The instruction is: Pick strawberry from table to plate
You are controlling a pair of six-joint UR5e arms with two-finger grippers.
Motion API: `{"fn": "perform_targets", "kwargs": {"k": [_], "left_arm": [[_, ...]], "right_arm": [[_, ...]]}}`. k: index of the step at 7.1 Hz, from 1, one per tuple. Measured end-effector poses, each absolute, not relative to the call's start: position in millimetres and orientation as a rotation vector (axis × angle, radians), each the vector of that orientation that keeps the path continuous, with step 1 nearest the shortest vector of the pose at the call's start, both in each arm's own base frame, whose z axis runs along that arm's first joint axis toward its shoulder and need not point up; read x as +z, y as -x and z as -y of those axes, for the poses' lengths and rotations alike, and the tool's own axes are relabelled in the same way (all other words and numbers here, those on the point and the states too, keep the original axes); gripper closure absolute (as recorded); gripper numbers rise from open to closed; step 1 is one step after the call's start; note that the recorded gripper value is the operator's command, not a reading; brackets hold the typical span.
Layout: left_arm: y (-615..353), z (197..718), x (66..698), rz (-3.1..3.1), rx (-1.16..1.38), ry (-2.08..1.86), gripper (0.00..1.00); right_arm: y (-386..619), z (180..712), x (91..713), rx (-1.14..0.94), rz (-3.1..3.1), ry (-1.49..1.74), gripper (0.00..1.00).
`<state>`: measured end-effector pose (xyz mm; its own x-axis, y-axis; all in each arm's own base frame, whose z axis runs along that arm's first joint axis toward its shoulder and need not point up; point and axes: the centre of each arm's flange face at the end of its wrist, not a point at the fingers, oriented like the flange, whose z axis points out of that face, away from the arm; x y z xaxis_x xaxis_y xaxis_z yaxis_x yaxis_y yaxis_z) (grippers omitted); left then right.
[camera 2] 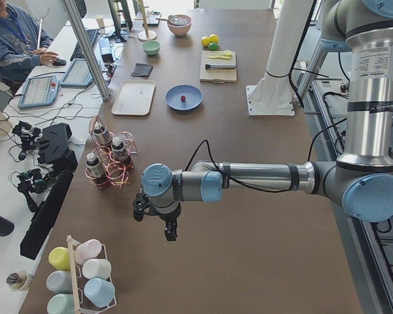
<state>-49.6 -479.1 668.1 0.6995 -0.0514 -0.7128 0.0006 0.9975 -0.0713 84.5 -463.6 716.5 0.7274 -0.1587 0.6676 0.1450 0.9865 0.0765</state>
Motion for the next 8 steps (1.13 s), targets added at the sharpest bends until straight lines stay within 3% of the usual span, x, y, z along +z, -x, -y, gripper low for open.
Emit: {"fn": "perform_targets", "kwargs": {"k": [8], "left_arm": [[49,492,658,-0.773,-0.013,0.04,0.0]], "right_arm": [[-84,457,731,-0.158,0.738,0.007,0.0]]}}
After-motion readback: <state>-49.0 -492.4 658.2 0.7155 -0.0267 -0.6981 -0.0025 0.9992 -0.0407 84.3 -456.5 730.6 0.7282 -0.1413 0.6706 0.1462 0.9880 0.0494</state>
